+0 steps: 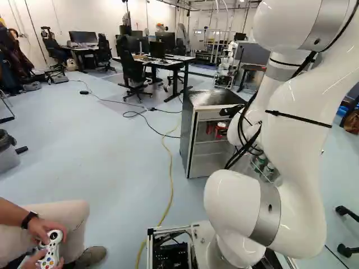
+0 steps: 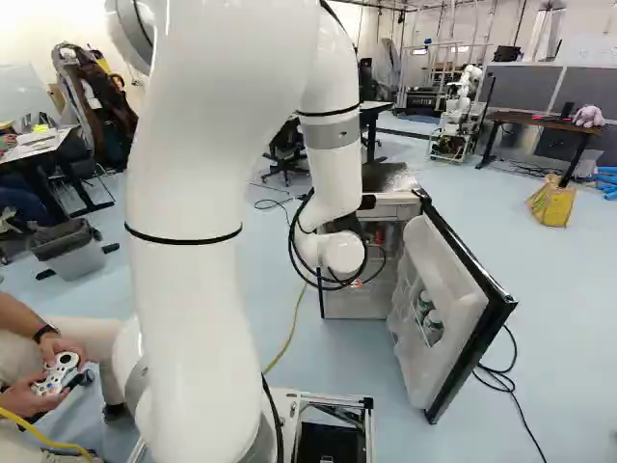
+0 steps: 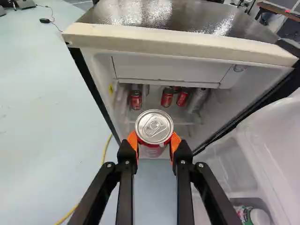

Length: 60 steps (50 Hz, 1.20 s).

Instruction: Grab a drink from the fridge

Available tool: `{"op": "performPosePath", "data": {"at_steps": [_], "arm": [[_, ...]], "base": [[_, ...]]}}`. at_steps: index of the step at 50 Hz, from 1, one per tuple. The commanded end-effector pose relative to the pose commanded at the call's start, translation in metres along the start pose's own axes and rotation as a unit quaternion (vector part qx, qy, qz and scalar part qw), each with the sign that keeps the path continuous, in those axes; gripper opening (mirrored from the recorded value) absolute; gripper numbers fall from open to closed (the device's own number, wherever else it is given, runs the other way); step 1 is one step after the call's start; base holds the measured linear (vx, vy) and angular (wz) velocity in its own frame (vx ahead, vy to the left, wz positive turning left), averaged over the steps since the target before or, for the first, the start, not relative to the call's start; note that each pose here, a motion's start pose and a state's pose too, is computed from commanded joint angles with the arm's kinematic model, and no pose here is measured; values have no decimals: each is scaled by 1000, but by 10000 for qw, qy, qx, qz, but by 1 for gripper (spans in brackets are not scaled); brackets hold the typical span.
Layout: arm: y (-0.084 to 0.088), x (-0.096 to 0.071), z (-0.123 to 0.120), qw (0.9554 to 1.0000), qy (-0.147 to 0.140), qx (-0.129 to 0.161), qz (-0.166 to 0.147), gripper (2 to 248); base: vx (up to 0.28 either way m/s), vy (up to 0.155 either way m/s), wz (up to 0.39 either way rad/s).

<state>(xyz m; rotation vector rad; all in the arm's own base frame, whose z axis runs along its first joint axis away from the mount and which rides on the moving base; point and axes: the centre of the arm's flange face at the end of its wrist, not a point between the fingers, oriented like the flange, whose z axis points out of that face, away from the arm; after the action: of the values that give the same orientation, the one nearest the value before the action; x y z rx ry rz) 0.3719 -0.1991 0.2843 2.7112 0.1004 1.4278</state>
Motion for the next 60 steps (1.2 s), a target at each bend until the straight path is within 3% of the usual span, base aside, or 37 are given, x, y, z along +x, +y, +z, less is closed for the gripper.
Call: {"op": "performPosePath", "data": {"at_steps": [40,60], "arm": [[0,27,-21,9990,-331,-153,-254,88],[1,45,-29,9985,-323,-229,-387,88]], "base": [[0,0,0],[0,0,0]]}}
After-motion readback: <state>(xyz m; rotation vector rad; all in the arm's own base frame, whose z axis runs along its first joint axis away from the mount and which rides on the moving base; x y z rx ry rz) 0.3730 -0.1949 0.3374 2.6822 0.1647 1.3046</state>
